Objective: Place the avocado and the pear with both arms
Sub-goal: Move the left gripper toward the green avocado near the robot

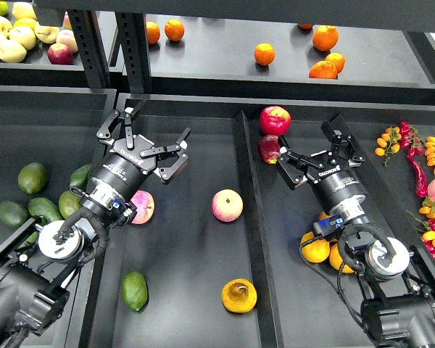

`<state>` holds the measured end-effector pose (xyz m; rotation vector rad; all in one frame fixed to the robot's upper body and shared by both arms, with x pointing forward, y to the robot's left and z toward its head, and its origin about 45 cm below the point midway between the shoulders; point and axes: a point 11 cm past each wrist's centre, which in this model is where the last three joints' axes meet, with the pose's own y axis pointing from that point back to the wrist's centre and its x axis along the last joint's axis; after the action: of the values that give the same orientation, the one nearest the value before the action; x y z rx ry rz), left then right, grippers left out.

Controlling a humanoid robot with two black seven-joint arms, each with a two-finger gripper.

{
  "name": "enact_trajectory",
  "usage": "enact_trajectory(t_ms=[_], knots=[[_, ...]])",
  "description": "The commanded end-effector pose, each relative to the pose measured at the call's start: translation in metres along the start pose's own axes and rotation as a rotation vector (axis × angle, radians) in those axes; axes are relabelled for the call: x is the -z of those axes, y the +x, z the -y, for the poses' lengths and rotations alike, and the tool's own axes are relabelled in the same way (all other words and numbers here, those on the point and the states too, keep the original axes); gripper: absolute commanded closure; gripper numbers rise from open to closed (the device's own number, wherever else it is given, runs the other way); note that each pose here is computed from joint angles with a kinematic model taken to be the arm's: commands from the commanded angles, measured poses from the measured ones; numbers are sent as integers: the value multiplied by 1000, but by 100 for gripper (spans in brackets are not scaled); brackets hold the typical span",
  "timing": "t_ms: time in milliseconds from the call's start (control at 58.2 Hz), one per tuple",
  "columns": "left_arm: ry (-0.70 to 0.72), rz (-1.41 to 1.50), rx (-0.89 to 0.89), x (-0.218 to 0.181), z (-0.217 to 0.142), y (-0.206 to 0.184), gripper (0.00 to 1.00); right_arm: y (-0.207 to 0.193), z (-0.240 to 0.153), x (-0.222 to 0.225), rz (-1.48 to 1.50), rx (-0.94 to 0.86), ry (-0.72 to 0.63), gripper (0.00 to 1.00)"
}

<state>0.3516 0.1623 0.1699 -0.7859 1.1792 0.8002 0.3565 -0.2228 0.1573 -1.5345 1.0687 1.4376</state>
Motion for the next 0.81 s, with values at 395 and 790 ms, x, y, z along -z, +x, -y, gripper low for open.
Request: enact_trajectory(t_ms=[395,790], knots=[[3,-12,13,5,-7,-2,0,4,-3,-1,4,-14,-2,1],[18,-11,46,5,-11,-3,0,11,-9,-4,8,-31,-12,1]])
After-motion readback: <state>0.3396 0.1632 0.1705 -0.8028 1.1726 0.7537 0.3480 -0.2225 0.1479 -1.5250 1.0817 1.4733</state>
